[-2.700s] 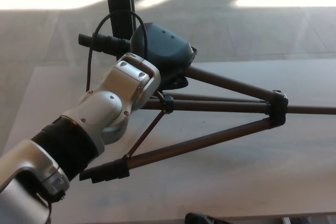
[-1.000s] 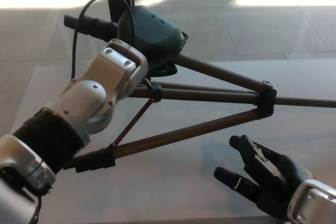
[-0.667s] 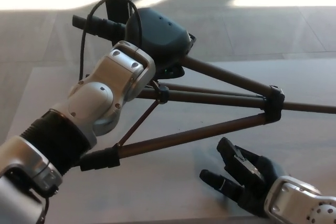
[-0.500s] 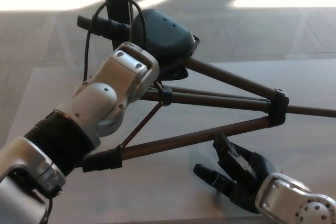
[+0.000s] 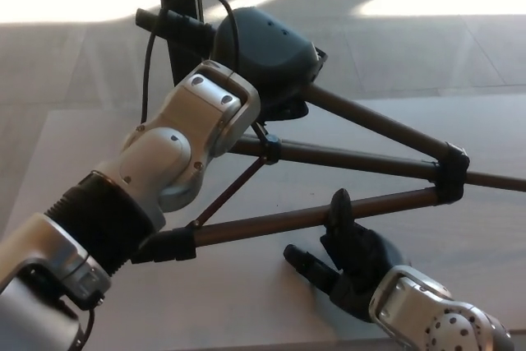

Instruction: Use both hands of the robot to pick up the tripod lying in the middle of the desk and make it stand upright on the desk

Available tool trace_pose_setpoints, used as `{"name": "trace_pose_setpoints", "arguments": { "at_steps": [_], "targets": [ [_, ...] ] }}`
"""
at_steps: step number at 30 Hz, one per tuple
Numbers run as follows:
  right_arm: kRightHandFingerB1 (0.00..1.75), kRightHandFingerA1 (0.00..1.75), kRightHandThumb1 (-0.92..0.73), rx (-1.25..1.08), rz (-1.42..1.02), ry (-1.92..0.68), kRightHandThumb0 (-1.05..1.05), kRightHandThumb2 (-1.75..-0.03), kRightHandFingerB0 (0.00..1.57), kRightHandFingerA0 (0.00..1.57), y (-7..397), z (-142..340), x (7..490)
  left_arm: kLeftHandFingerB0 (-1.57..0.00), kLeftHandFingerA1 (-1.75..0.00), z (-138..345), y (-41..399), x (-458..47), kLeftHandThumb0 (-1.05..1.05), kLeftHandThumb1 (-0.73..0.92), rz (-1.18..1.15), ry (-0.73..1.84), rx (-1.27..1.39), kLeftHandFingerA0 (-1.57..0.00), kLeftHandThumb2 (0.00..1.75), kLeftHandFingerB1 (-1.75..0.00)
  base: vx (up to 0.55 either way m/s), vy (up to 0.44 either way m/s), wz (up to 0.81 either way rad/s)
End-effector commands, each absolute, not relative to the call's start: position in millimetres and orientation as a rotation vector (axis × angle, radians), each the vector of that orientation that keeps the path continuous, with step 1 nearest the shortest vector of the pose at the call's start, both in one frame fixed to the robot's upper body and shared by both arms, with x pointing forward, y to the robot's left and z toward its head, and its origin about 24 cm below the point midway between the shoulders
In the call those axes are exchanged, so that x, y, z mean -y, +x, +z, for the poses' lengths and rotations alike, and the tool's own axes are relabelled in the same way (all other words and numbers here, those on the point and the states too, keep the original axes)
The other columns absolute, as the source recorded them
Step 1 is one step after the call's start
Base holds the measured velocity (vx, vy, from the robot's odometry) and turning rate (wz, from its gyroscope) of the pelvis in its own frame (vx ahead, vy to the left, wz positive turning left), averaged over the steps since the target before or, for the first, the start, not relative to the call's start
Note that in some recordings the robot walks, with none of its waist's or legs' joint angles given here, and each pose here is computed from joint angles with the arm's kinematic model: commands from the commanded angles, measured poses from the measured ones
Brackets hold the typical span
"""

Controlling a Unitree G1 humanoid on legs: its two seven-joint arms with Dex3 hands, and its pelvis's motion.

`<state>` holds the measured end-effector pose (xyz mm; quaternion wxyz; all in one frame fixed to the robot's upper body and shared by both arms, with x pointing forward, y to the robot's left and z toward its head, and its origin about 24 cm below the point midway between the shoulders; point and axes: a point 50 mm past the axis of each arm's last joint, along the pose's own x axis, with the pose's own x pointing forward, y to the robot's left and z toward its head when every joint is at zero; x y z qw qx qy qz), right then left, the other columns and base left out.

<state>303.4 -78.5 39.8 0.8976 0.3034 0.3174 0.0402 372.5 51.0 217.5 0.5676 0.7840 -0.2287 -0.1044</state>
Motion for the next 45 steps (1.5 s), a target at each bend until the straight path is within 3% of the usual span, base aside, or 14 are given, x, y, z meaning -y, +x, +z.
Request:
{"name": "trace_pose_setpoints", "arguments": {
  "at_steps": [1,6,7,10,22,23,24,32,34,35,37,38,41,45],
  "targets": [
    [0.27,0.24,-0.59,-0.760,0.035,0.684,-1.05,-0.97,0.00,0.00,289.8,12.2,47.7,-0.84,-1.68,237.3,369.9,-51.0,-0.30,0.62,-0.177,1.834,0.581,-0.93,0.75,-1.03,0.00,0.000,0.00],
    [0.10,0.20,-0.56,-0.715,-0.026,0.690,-0.83,-0.64,0.00,0.00,296.8,19.1,44.9,-0.82,-1.68,237.2,369.1,-51.1,-0.30,0.63,-0.178,1.835,0.554,-0.92,0.78,-1.07,0.00,0.000,0.00],
    [0.35,0.72,-0.62,-0.665,-0.072,0.719,-0.80,-0.59,0.00,0.26,299.3,21.6,46.7,-0.85,-1.73,233.1,368.7,-52.2,-0.30,0.61,-0.160,1.849,0.598,-0.94,0.81,-1.19,0.00,0.000,0.00],
    [0.50,0.80,-0.52,-0.614,-0.158,0.893,-0.78,-0.86,0.07,0.64,303.5,25.3,52.8,-0.84,-1.73,229.5,369.0,-53.3,-0.30,0.63,-0.173,1.839,0.581,-0.94,0.79,-1.15,0.00,0.000,0.00],
    [0.46,0.81,-0.65,-0.405,-0.042,0.810,-0.69,-0.60,0.09,0.29,327.3,75.7,59.9,-0.86,-1.72,213.5,367.0,-60.9,-0.30,0.62,-0.180,1.826,0.563,-0.94,0.73,-1.02,0.00,0.000,0.01],
    [0.60,0.78,-0.53,-0.437,-0.052,0.846,-0.74,-0.93,0.27,0.42,329.1,80.7,60.4,-0.86,-1.74,210.3,366.7,-61.3,-0.32,0.62,-0.184,1.832,0.550,-0.91,0.72,-1.05,0.00,0.000,0.00],
    [0.57,0.86,-0.82,-0.448,-0.048,0.878,-0.64,-0.64,0.27,0.38,329.9,85.2,60.1,-0.83,-1.34,207.1,366.3,-62.3,-0.36,0.45,-0.189,1.830,0.536,-1.21,0.92,-0.91,0.00,0.000,0.00],
    [0.44,0.72,-0.82,-0.405,-0.105,0.718,-0.41,-0.64,0.22,0.39,338.0,91.5,60.2,-0.84,-1.73,204.6,365.2,-59.8,-0.29,0.61,-0.197,1.815,0.516,-0.93,0.70,-1.12,0.00,0.000,0.00],
    [0.67,0.94,-0.90,-0.425,-0.143,0.752,-0.45,-0.67,0.44,0.57,339.0,95.0,56.2,-0.84,-1.73,205.5,365.2,-59.5,-0.30,0.60,-0.185,1.831,0.524,-0.94,0.72,-1.14,0.00,0.000,0.00],
    [0.91,1.51,-0.84,-0.439,-0.146,0.780,-0.41,-0.69,0.58,0.67,339.6,97.0,53.5,-0.84,-1.73,206.1,365.4,-60.0,-0.29,0.61,-0.184,1.835,0.525,-0.94,0.72,-1.16,0.00,0.000,0.00],
    [0.91,1.51,-0.84,-0.462,-0.129,0.785,-0.41,-0.69,0.58,0.67,339.8,98.6,53.7,-0.84,-1.73,206.4,365.3,-59.6,-0.29,0.61,-0.185,1.838,0.523,-0.94,0.72,-1.16,0.00,0.000,0.00],
    [0.63,0.90,-0.92,-0.454,-0.194,0.844,-0.46,-0.71,0.47,0.54,339.1,102.9,48.5,-0.83,-1.69,204.6,365.7,-60.6,-0.29,0.65,-0.181,1.831,0.521,-0.93,0.74,-1.02,0.00,0.000,0.00],
    [0.75,1.30,-0.84,-0.488,-0.209,0.823,-0.42,-0.71,0.44,0.59,338.6,102.2,48.5,-0.83,-1.69,203.6,365.9,-61.9,-0.29,0.64,-0.189,1.823,0.504,-0.92,0.71,-0.96,0.00,0.000,0.00],
    [0.55,0.89,-0.92,-0.337,0.051,0.678,-0.48,-0.83,0.22,0.20,336.5,104.4,59.5,-0.82,-1.67,202.4,365.9,-64.8,-0.28,0.64,-0.188,1.811,0.511,-0.93,0.70,-0.98,0.00,0.000,0.00]
  ]
}}
